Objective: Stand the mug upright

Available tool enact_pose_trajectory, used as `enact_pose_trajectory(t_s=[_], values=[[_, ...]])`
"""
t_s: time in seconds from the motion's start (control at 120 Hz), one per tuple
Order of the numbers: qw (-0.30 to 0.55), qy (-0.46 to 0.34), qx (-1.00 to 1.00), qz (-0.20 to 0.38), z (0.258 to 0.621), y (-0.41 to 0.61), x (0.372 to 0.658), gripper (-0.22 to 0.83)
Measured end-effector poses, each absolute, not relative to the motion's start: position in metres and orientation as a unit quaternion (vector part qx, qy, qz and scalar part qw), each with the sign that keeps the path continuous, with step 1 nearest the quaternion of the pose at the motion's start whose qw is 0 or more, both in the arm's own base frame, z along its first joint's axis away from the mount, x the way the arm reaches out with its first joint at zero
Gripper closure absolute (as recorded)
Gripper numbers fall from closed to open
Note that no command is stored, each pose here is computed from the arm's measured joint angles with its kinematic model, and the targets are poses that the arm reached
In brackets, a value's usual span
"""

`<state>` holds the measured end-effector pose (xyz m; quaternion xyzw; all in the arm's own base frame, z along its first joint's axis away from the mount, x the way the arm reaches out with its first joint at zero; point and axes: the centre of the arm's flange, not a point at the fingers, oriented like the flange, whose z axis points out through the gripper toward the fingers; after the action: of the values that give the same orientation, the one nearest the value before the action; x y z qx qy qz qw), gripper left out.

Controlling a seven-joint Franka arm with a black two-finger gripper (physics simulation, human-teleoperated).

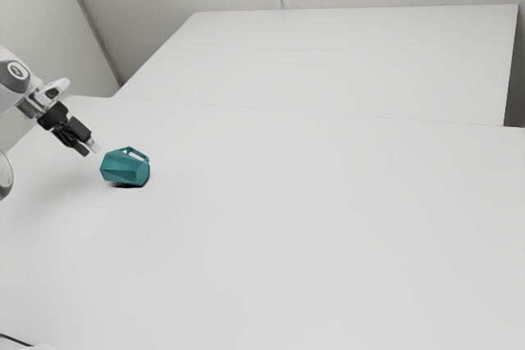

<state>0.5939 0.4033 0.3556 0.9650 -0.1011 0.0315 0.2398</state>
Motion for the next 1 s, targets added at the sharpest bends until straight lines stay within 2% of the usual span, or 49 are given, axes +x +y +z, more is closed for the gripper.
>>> enact_pose_trajectory(t_s=[0.15, 0.3, 0.525, 0.767, 1.0], values=[[0.269, -0.102, 0.955, 0.073, 0.335, 0.410, 0.601, 0.00], [0.319, -0.079, 0.937, 0.119, 0.312, 0.425, 0.594, 0.00], [0.364, -0.065, 0.916, 0.155, 0.290, 0.434, 0.589, 0.00], [0.391, -0.069, 0.902, 0.168, 0.283, 0.423, 0.590, 0.00], [0.419, -0.071, 0.892, 0.154, 0.272, 0.419, 0.576, 0.00]])
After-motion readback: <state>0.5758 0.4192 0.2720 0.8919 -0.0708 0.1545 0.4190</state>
